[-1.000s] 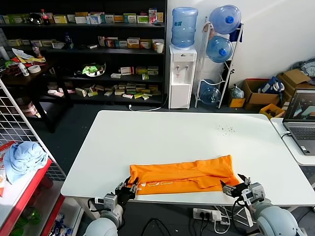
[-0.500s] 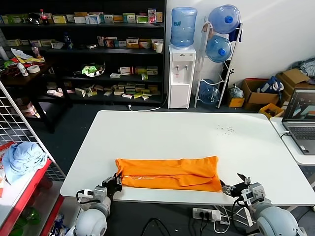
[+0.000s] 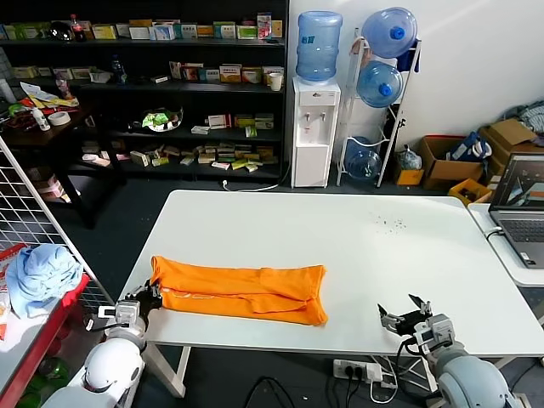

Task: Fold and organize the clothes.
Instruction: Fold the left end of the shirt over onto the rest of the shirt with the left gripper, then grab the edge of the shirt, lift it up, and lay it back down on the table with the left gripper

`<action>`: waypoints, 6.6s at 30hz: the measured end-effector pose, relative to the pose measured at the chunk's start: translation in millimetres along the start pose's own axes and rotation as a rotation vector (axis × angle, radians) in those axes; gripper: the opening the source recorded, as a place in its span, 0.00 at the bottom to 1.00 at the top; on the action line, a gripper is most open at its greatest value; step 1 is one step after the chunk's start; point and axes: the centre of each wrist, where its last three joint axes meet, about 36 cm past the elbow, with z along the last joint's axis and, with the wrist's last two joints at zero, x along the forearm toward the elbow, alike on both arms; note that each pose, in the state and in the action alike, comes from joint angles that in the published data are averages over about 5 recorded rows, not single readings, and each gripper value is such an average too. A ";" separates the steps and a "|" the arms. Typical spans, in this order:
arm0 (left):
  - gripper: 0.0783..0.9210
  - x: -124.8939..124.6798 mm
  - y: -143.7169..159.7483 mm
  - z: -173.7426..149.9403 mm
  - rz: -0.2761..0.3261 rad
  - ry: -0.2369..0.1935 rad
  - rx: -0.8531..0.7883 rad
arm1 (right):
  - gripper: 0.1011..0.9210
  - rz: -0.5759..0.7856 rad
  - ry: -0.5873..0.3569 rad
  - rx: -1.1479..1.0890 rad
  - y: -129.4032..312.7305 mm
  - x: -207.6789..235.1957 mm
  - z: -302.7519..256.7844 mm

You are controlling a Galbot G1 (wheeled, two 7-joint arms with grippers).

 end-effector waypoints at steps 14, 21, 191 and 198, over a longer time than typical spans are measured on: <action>0.06 44.7 -72.1 -39.1 0.216 -0.065 0.092 | 0.88 0.056 -0.080 -0.012 6.5 -2.2 2.5; 0.06 53.1 -125.2 -39.6 0.342 -0.059 0.139 | 0.88 0.076 -0.099 -0.024 9.0 -4.6 2.9; 0.11 -17.5 33.7 -44.1 -0.017 0.020 -0.242 | 0.88 0.016 -0.113 -0.020 36.6 -12.3 6.8; 0.11 -14.7 -26.6 -39.5 0.076 0.018 -0.161 | 0.88 0.030 -0.106 -0.012 34.0 -10.3 10.7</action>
